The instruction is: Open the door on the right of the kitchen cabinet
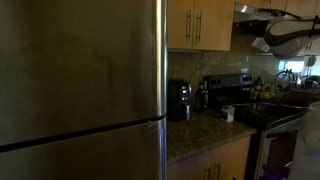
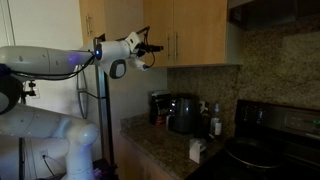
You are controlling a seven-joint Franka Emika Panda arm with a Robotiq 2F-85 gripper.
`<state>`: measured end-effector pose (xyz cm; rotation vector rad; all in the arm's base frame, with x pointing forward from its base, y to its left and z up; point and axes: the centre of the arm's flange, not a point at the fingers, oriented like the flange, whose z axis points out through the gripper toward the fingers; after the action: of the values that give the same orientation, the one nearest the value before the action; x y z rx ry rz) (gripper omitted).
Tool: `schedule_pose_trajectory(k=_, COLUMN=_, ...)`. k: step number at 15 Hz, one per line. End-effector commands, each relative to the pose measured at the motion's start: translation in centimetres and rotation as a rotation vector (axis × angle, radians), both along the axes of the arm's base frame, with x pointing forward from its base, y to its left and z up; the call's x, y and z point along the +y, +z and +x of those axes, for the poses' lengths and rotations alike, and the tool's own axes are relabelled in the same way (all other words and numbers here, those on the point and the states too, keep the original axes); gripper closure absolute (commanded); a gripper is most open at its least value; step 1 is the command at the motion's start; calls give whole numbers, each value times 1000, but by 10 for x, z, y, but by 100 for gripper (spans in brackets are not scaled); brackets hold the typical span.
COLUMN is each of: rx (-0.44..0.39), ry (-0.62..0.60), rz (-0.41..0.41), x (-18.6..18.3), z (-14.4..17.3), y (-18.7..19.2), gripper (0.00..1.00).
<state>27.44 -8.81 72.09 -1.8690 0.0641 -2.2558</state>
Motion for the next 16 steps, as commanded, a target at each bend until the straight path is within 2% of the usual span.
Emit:
schedule_pose_trajectory(k=1, rx=-3, ry=12, rz=7, x=5, z=2, y=-1, gripper=0)
schedule_pose_trajectory(k=3, rx=-3, ry=17, rz=10, x=7, z=3, y=-3, gripper=0)
schedule_pose_trajectory(k=4, rx=49, ry=10, rz=-87, x=25, z=24, y=-10, gripper=0)
schedule_pose_trajectory(k=7, rx=58, ry=-9, rz=-227, x=84, z=77, y=-16, gripper=0)
schedule_pose_trajectory(k=9, rx=75, ry=-30, rz=-224, x=114, z=109, y=-12, gripper=0)
schedule_pose_trajectory(k=12, rx=49, ry=-135, rz=-138, x=123, z=148, y=26, gripper=0)
schedule_pose_trajectory(k=13, rx=79, ry=-37, rz=-165, x=103, z=100, y=15, gripper=0)
schedule_pose_trajectory(k=16, rx=82, ry=-45, rz=-164, x=107, z=112, y=18, gripper=0)
